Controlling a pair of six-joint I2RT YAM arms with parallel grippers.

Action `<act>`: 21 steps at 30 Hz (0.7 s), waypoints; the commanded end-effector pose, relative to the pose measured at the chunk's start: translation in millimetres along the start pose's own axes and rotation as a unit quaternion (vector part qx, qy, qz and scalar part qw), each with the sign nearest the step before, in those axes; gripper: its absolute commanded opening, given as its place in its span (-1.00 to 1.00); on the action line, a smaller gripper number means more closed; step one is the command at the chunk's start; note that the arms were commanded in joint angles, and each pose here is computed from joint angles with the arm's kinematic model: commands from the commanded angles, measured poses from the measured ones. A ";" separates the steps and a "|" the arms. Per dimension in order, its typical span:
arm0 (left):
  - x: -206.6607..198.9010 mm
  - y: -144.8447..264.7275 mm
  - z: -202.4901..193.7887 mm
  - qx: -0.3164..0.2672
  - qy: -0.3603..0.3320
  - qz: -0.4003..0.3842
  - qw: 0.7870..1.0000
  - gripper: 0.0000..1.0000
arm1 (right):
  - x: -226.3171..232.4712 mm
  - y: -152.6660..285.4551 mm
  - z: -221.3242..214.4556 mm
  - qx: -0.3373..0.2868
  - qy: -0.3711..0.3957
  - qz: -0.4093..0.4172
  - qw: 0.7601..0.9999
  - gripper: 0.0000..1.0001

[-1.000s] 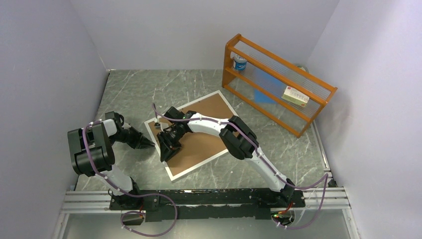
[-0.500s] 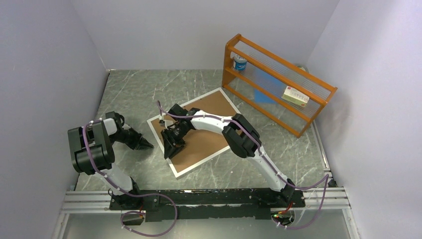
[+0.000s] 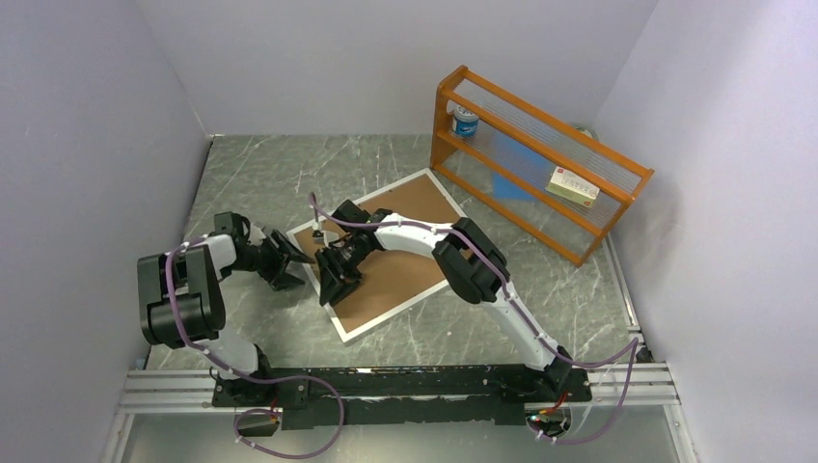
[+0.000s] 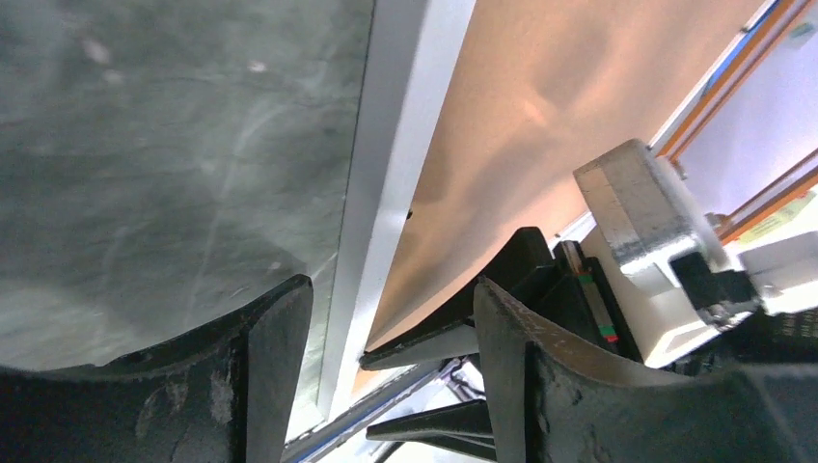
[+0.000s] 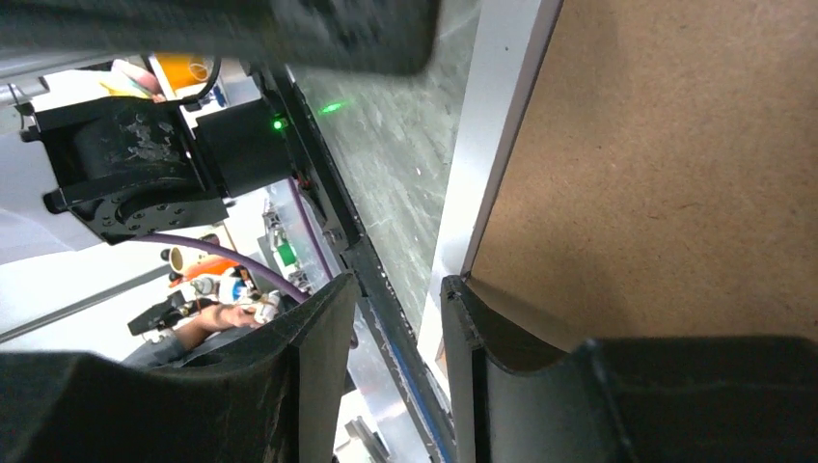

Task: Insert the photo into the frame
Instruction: Install the photo frame at the center of the board.

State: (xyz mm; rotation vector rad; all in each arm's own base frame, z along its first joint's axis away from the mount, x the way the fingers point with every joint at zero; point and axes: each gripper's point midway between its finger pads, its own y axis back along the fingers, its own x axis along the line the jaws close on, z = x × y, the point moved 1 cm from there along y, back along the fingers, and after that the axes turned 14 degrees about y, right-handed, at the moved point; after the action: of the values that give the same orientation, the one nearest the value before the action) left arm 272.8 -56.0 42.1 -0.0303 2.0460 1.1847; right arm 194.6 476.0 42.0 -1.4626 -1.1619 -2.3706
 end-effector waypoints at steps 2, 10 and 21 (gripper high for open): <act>10.4 -18.1 -7.7 0.020 -0.026 0.057 0.998 0.31 | -149.4 -1.0 -59.2 0.048 -0.068 -0.224 0.971 -0.08; 57.2 -29.6 -11.5 0.028 0.006 0.201 0.979 -0.15 | -149.6 12.6 -52.6 0.024 -0.074 -0.230 0.970 -0.21; 65.9 -21.1 -2.8 0.005 -0.006 0.245 0.970 -0.22 | -167.0 34.7 -52.5 0.002 -0.101 -0.259 0.961 -0.32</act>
State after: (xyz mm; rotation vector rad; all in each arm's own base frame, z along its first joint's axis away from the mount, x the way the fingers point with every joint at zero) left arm 259.2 -78.6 22.3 0.2890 2.1856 1.2332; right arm 221.0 447.4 32.4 -1.6153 -1.1596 -2.3857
